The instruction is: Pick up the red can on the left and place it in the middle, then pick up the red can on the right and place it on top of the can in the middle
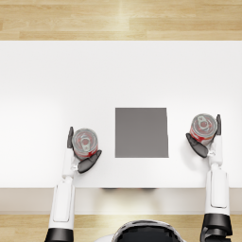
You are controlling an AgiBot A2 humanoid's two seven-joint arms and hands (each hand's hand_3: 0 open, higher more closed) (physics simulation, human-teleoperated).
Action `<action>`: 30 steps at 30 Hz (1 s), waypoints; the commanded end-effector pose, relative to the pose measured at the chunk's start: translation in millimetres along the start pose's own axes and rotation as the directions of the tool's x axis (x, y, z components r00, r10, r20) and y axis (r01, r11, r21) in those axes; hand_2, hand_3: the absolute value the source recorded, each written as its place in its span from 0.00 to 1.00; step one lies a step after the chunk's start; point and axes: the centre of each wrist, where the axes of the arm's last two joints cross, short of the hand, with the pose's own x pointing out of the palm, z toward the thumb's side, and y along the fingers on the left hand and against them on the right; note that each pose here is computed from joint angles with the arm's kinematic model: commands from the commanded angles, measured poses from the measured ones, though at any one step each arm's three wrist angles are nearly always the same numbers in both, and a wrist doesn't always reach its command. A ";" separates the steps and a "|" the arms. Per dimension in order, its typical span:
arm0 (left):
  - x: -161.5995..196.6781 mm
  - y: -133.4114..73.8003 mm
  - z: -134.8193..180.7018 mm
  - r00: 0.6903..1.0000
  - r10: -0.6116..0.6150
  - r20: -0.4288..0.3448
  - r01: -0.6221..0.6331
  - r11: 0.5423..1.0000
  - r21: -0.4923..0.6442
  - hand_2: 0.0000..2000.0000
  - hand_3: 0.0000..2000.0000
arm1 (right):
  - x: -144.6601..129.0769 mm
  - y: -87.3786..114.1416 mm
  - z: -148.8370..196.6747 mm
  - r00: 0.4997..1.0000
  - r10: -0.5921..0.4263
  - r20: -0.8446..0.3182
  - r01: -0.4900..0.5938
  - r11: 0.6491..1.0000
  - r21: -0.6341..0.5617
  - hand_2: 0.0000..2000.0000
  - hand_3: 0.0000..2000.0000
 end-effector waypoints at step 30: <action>148.6 57.8 55.5 0.916 -0.401 -0.007 0.383 0.871 0.307 1.00 0.76 | 63.7 26.1 168.3 0.962 0.266 -0.064 -0.252 0.766 -0.592 1.00 0.76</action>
